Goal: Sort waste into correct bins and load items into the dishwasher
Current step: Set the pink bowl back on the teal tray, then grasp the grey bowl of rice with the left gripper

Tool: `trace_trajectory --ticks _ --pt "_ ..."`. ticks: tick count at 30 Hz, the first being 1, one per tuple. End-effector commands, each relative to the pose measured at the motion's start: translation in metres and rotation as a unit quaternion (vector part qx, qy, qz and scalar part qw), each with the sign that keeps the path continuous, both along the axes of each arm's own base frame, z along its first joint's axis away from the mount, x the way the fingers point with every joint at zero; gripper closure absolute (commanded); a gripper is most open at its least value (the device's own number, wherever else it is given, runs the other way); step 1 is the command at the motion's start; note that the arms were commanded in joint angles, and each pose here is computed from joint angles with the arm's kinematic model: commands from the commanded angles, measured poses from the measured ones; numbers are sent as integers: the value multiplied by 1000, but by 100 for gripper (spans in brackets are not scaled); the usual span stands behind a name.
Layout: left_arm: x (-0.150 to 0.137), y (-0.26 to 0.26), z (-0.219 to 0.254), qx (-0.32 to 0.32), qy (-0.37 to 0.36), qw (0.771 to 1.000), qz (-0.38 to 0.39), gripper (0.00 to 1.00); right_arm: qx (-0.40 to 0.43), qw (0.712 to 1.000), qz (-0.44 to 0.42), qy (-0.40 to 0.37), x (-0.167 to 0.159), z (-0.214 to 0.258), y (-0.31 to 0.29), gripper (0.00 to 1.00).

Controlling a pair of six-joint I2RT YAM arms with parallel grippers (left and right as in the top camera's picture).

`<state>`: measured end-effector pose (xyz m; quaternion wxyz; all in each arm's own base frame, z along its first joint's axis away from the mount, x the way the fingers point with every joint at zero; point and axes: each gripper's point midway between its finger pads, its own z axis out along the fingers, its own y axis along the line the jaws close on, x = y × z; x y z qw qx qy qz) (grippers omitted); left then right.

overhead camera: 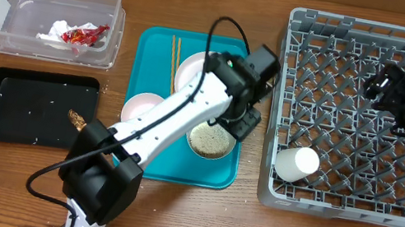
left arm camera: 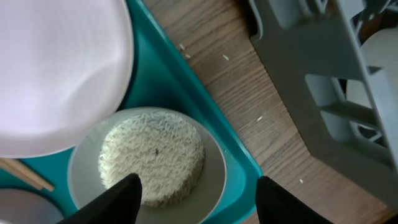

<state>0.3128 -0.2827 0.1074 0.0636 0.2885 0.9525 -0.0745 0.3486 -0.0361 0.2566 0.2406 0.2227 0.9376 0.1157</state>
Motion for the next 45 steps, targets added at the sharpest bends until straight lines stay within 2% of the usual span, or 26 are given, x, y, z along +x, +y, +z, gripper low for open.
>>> trace_trajectory --ticks 1,7,15,22,27,28,30,35,41,45 --pt "-11 -1 -28 7 14 1000 -12 39 15 999 21 -19 2 12 8 0" --pt "-22 3 -59 13 21 1000 -10 42 12 999 27 -16 0 11 9 0" --pt "-30 3 -66 26 22 999 -19 46 13 999 28 -11 -2 10 9 0" --pt "-35 18 -77 73 9 997 -23 47 13 999 28 -8 -3 9 9 0" --pt "-38 25 -85 85 11 996 -15 63 12 999 30 -8 -3 9 9 0" --pt "-39 26 -87 85 11 996 -7 73 12 999 30 -8 -3 9 9 0" --pt "-38 26 -88 85 10 996 -4 84 12 999 30 -8 -3 9 9 0" --pt "-37 24 -88 81 8 997 7 96 8 999 30 -8 -3 9 8 0" --pt "-47 18 -79 70 36 997 16 96 8 1000 29 -7 -3 9 8 0" --pt "-47 9 -42 50 60 996 43 96 8 1000 29 -7 -3 9 8 0"
